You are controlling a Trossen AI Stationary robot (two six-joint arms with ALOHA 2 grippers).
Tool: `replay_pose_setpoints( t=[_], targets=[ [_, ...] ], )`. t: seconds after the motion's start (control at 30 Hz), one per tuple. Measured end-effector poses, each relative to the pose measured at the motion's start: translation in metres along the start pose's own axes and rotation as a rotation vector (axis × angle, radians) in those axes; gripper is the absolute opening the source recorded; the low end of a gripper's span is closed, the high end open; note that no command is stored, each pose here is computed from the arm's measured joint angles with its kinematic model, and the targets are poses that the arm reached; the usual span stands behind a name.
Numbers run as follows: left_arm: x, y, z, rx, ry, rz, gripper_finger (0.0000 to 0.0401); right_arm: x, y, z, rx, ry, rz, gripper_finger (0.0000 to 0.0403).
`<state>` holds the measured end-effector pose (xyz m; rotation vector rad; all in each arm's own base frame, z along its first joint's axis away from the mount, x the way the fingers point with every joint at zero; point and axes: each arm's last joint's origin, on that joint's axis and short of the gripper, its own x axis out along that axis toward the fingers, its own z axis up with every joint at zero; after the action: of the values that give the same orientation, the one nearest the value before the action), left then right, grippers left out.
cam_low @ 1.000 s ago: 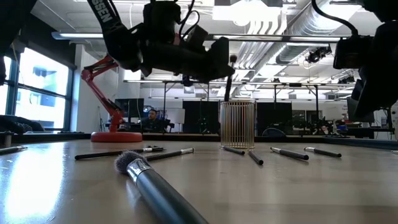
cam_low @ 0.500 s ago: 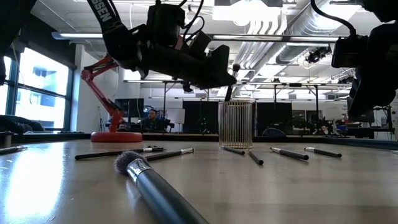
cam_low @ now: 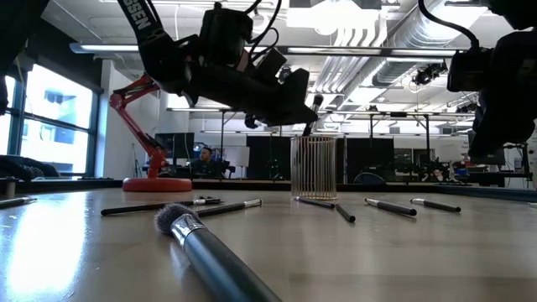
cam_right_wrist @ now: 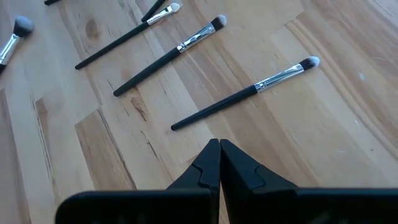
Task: Put items in baskets/containers
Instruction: Put the black powder brush into the yellow container, then put the black eyeshadow brush into the yellow container
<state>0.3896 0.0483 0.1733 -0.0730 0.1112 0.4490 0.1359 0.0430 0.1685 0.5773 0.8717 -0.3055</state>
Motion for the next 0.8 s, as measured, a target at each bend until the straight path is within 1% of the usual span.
replay_pose_setpoints(
  t=[0.33,0.47,0.67,0.8],
  targets=[
    [-0.0002,0.0004,-0.0043,0.015,0.043,0.003,0.006,0.0,0.0004,0.0004,0.027,-0.006,0.003,0.0],
    [-0.0001,0.0001,-0.0045,0.015,0.046,-0.018,0.0064,0.0,0.0001,0.0009,0.054,-0.022,-0.008,0.0],
    [-0.0001,0.0002,-0.004,0.011,0.042,-0.013,0.0109,-0.0001,-0.0006,0.0019,0.111,-0.058,-0.032,0.0],
    [-0.0001,0.0013,-0.0034,0.021,0.035,0.031,0.0131,-0.0001,-0.0007,0.002,0.142,-0.063,-0.034,0.0]
  ],
)
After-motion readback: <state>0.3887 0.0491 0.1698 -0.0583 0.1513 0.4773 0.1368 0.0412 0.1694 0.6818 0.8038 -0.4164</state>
